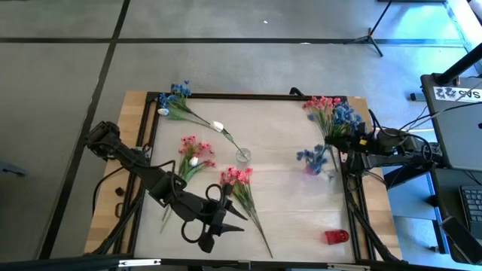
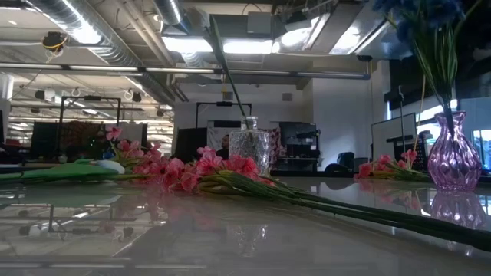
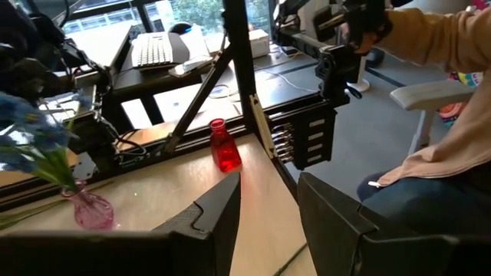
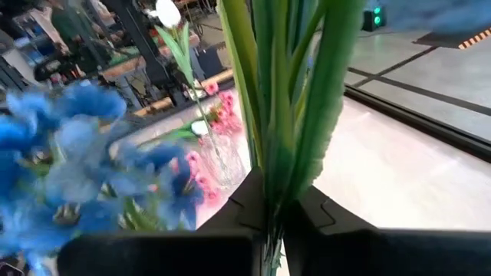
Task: Sort flowers into vase by color
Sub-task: Put the bottom blue flower into the purple vase
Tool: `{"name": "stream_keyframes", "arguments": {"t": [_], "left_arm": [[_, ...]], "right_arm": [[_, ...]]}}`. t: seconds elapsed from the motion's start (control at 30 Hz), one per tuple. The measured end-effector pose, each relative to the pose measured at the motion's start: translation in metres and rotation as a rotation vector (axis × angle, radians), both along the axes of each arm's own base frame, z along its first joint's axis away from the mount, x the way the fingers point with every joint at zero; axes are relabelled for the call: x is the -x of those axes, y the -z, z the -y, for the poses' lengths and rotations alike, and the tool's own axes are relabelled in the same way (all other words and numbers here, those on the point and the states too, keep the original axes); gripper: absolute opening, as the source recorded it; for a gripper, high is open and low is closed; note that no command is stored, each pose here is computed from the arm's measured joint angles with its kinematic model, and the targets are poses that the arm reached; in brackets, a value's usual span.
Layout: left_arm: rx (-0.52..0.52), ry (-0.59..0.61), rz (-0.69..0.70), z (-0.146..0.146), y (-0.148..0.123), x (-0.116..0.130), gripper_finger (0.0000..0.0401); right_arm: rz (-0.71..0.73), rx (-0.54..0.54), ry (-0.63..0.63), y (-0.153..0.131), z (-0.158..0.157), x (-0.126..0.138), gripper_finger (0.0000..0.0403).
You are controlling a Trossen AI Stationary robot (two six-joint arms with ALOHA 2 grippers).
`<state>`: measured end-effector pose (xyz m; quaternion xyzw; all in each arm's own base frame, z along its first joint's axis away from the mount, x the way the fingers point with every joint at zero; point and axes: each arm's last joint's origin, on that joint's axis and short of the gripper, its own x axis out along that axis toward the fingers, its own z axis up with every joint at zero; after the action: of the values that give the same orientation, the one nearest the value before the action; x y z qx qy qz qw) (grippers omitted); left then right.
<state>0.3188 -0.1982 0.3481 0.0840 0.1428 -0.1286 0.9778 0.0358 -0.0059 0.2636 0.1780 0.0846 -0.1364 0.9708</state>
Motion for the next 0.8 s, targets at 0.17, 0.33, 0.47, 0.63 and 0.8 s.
{"name": "stream_keyframes", "arguments": {"t": [0.17,0.33,0.47,0.63,0.8], "left_arm": [[0.001,-0.013,0.001,-0.0039,-0.0001,-0.0024,0.0128],[0.001,-0.014,0.000,-0.0043,0.0000,-0.0026,0.0128],[0.003,-0.015,0.000,-0.0042,0.0000,-0.0026,0.0128],[0.021,-0.020,-0.004,-0.0042,-0.0002,-0.0025,0.0128],[0.024,-0.021,-0.005,-0.0042,-0.0001,-0.0025,0.0128]], "right_arm": [[-0.005,0.001,0.001,0.0002,0.0000,-0.0001,0.0024],[-0.010,0.014,-0.002,0.0003,0.0000,0.0000,0.0024],[-0.014,0.029,-0.006,0.0003,0.0000,0.0000,0.0025],[-0.021,0.031,-0.004,0.0004,-0.0001,-0.0011,0.0025],[-0.081,0.009,0.105,0.0036,0.0019,-0.0077,0.0025]]}}
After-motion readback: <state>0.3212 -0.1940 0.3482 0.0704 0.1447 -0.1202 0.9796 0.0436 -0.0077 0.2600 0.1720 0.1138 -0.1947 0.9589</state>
